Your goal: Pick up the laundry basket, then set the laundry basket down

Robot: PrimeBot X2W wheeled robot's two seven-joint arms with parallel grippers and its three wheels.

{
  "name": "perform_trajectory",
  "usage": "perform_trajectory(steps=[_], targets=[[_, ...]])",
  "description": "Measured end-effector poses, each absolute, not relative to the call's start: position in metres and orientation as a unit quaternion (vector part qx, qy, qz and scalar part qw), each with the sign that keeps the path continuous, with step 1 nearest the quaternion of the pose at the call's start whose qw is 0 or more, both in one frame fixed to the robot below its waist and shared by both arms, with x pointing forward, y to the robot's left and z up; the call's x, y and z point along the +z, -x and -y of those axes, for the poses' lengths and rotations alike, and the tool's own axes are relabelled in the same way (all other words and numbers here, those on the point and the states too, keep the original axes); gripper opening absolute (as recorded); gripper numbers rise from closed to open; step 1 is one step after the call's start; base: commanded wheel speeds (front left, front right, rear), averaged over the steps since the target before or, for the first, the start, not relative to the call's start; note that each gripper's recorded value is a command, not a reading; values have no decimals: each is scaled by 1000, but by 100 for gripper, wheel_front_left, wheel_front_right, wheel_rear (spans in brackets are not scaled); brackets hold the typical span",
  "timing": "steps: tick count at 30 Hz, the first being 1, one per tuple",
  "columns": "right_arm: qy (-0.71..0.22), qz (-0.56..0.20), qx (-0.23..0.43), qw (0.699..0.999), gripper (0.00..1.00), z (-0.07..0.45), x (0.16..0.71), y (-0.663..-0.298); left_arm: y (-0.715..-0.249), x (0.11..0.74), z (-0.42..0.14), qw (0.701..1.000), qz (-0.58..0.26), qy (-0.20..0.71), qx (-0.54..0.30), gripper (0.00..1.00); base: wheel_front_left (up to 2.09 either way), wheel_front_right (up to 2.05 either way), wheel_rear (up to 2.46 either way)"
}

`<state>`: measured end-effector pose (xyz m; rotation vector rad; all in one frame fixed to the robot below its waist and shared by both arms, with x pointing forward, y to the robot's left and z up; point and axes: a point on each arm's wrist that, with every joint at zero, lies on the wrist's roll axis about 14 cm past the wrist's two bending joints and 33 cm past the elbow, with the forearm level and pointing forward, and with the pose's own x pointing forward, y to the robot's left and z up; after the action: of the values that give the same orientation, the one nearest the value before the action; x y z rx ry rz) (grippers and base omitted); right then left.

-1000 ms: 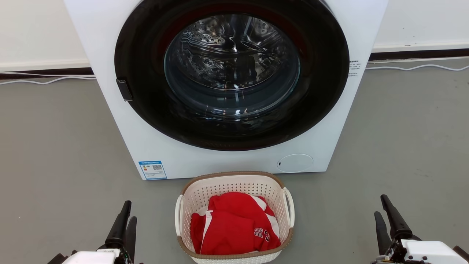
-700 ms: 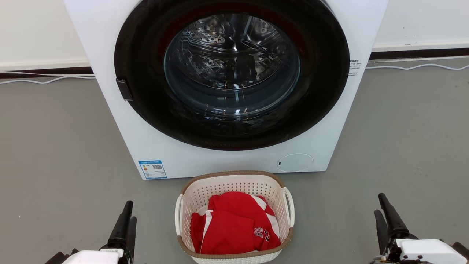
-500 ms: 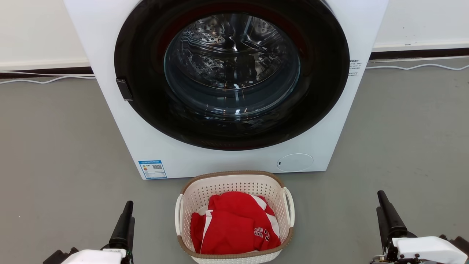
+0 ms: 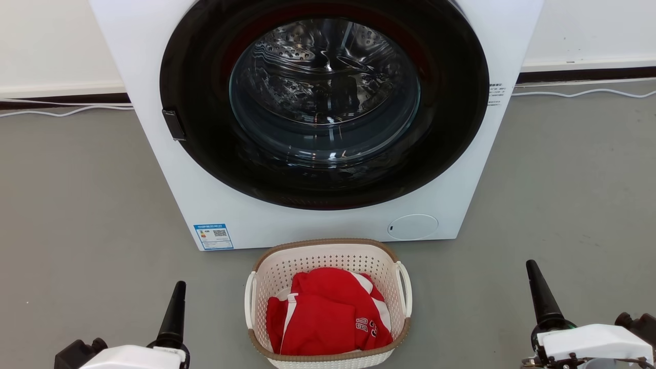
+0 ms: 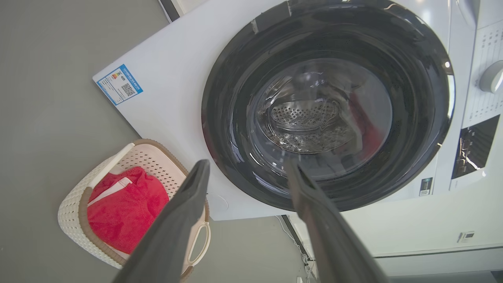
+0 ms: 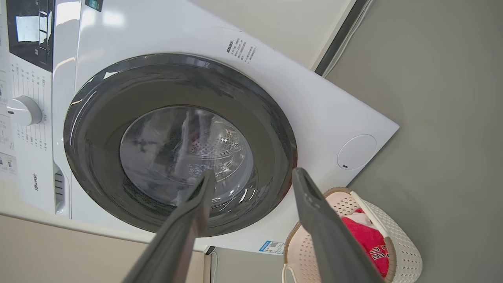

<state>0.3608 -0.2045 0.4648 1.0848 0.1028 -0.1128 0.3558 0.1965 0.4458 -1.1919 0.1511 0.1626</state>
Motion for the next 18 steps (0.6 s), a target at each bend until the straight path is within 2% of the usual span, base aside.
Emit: perform_trajectory(steps=[9, 18], targets=[[-455, -48, -50, 888, 100, 205, 466, -361, -353, 442, -195, 864, -86, 489, 80, 100, 0, 0, 0], [-395, -44, -47, 917, 100, 206, 469, -361, -354, 446, -196, 891, -81, 439, 78, 100, 0, 0, 0]])
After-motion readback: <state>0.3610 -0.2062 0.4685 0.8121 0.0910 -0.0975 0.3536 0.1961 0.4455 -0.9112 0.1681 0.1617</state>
